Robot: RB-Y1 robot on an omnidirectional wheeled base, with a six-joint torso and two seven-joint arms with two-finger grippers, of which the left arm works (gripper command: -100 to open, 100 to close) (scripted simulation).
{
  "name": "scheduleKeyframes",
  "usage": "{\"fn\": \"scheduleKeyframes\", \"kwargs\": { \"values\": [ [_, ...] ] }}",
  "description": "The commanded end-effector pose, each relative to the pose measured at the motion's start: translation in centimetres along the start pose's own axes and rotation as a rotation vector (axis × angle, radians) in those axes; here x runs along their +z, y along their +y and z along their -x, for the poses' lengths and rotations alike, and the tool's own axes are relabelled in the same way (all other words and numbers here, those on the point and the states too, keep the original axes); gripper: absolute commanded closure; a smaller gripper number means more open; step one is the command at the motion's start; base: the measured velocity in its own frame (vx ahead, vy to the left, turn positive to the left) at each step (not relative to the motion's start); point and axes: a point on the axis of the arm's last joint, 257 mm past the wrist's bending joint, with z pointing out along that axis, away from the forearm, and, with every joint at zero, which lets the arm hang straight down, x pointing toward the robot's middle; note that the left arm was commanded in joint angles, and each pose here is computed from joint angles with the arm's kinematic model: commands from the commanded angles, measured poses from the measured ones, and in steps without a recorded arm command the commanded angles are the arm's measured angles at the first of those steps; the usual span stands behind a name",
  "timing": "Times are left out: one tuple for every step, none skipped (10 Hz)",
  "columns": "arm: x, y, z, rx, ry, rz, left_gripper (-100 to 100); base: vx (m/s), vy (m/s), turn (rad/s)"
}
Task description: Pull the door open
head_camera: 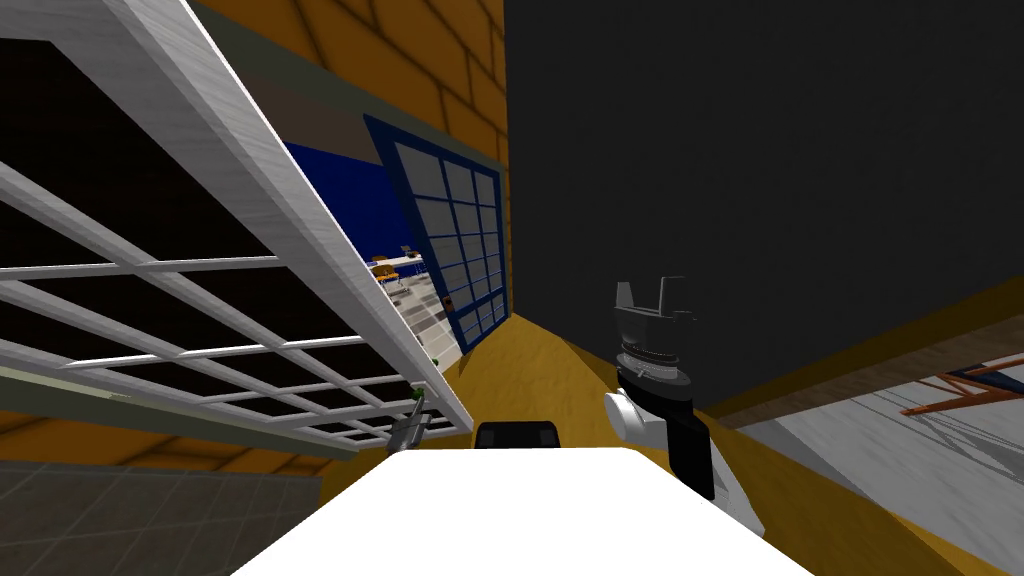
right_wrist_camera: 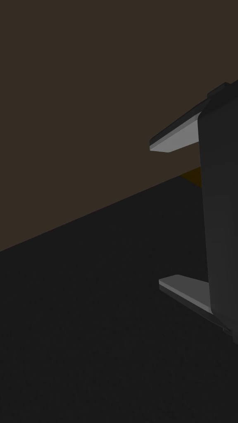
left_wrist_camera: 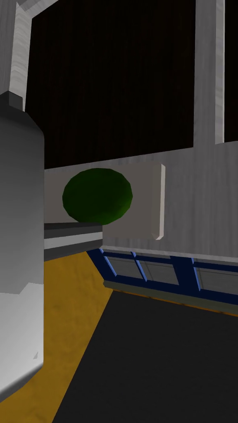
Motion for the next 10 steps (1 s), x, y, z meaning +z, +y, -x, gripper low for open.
{"fn": "scheduleKeyframes", "kwargs": {
  "values": [
    [-0.06,-0.1,0.1,0.001,-0.003,-0.002,100,0.0,0.0,0.0],
    [-0.06,-0.1,0.1,0.001,-0.003,-0.002,100,0.0,0.0,0.0],
    [-0.06,-0.1,0.1,0.001,-0.003,-0.002,100,0.0,0.0,0.0],
    [-0.06,-0.1,0.1,0.001,-0.003,-0.002,100,0.0,0.0,0.0],
    [-1.33,-0.7,0.0,0.005,-0.018,0.024,-100,-0.134,-0.017,-0.009],
    [-1.61,-0.9,0.0,0.006,-0.022,0.03,-100,-0.226,-0.012,-0.003],
    [-2.17,-1.1,0.0,0.008,-0.029,0.042,-100,-0.213,0.045,0.0],
    [-2.86,-1.4,-0.1,0.009,-0.038,0.056,-100,-0.208,0.045,-0.016],
    [-2.38,-1.2,0.0,0.01,-0.033,0.047,-100,-0.097,0.015,-0.003],
    [-1.73,-1.2,0.0,0.009,-0.031,0.04,-100,0.115,0.052,-0.055]
  ]
}}
